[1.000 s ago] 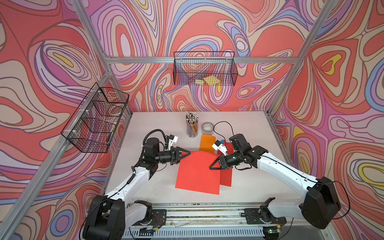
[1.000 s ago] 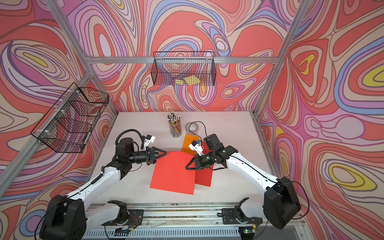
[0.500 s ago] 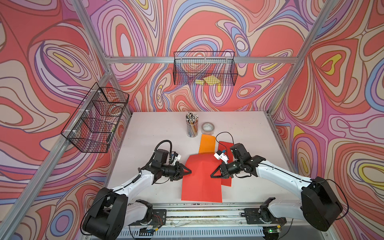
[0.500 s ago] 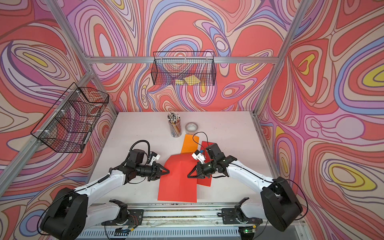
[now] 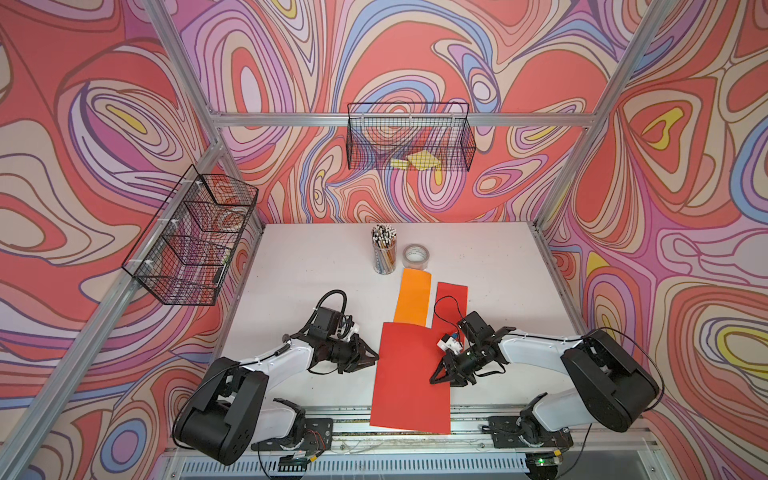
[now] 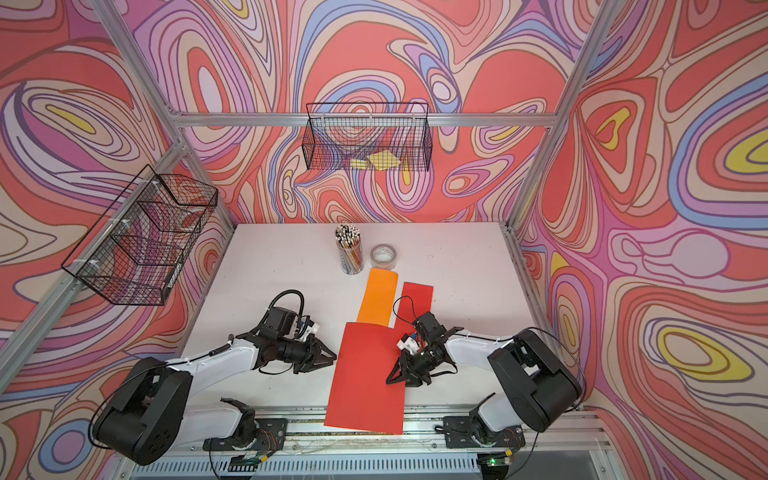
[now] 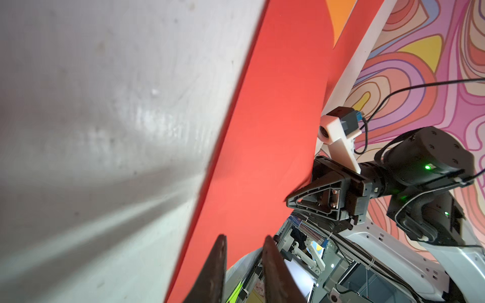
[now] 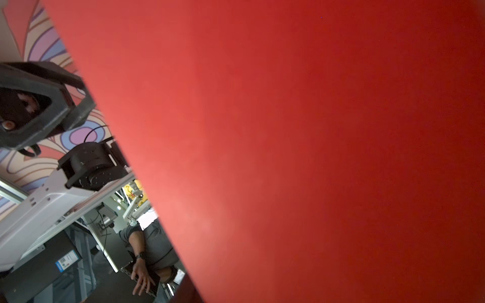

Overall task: Fold the rectangular paper in half along the long edge
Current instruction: Fold the paper.

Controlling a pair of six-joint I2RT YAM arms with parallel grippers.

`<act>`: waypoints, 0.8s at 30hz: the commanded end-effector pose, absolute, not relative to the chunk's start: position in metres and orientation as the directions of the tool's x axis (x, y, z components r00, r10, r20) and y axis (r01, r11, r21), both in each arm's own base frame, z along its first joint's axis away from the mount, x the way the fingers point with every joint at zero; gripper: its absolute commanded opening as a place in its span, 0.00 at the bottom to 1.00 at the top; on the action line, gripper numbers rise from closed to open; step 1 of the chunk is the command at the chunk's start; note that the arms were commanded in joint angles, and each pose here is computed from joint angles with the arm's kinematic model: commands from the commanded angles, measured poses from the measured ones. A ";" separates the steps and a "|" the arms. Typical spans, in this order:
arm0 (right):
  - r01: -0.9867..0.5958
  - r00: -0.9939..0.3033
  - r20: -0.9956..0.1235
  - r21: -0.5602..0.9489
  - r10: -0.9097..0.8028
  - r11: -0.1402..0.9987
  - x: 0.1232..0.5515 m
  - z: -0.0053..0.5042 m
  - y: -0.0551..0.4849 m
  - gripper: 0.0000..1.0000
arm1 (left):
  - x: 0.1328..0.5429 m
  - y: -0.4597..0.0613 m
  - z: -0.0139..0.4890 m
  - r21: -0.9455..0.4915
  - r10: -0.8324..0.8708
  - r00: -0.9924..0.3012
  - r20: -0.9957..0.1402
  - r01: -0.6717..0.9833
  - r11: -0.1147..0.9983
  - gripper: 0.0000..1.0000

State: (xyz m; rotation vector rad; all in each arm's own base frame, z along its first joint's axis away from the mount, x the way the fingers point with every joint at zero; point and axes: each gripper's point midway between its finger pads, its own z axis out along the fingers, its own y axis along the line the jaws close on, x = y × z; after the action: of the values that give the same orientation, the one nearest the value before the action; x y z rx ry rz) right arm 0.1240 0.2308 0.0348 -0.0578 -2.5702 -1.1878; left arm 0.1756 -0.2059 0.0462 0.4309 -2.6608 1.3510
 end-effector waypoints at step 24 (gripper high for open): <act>0.056 -0.970 0.239 0.415 -0.050 0.908 0.176 0.014 0.202 0.00 | 0.239 -0.246 0.093 -0.835 -0.176 -0.979 0.106 -0.184 0.518 0.22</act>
State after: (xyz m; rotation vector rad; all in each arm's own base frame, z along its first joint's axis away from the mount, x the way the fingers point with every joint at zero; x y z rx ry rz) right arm 0.1726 0.2118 0.0155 -0.0275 -2.7908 -0.7184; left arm 0.2250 -0.2366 0.0848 0.3287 -2.7188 1.4722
